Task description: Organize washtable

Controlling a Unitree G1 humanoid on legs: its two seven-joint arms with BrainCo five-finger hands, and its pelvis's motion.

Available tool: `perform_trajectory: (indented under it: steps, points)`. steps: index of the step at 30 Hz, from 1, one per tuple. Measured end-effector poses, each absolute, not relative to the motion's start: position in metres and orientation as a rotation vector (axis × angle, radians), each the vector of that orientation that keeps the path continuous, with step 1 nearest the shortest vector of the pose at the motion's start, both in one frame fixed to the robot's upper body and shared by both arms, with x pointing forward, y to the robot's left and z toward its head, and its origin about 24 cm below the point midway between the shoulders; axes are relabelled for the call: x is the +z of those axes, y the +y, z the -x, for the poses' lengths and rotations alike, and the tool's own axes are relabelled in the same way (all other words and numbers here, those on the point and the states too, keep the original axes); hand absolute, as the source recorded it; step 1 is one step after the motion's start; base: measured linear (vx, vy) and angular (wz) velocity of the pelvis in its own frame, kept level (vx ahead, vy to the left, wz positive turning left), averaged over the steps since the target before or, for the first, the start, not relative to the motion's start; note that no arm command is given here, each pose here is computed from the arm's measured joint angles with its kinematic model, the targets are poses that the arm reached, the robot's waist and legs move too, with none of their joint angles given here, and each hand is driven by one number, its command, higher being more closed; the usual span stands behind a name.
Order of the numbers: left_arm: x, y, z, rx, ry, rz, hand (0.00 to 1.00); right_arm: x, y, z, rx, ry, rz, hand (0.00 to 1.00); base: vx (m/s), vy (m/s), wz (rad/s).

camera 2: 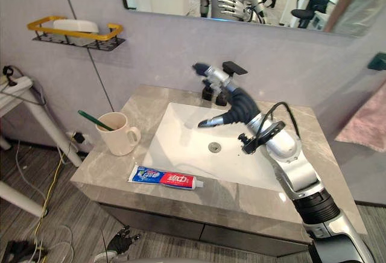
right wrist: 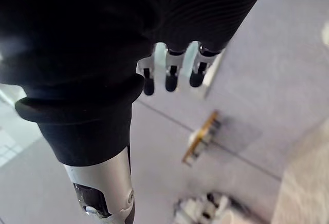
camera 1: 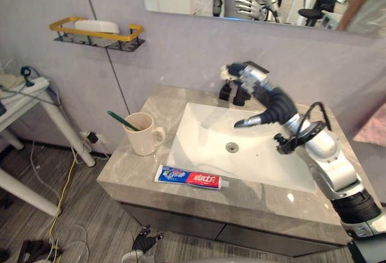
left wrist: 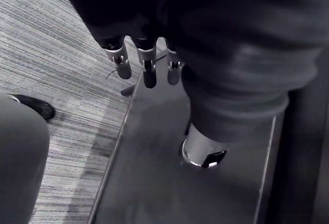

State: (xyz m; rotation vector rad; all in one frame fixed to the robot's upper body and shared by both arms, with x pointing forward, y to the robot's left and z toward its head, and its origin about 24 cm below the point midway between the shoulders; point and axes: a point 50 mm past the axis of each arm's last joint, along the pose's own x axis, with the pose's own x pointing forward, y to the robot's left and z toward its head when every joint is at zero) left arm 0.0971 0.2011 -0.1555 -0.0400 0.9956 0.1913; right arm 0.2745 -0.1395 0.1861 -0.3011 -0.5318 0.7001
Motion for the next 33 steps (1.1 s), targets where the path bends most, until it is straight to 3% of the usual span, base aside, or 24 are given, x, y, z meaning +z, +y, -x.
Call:
perform_trajectory:
  steps: [6,13,33]
  points:
    - [-0.157,0.21,-0.093,0.2,1.021,0.017,0.0,0.161,-0.114,-0.279,0.862,-0.398,0.35,0.0,0.01,-0.005,0.07]
    - [-0.161,0.217,-0.077,0.182,1.102,-0.028,0.0,0.113,-0.108,-0.284,0.891,-0.203,0.521,0.0,-0.02,-0.007,0.0]
    - [-0.164,0.218,-0.071,0.157,1.142,-0.056,0.0,0.061,-0.067,-0.259,0.902,-0.164,0.71,0.0,-0.05,-0.005,-0.04]
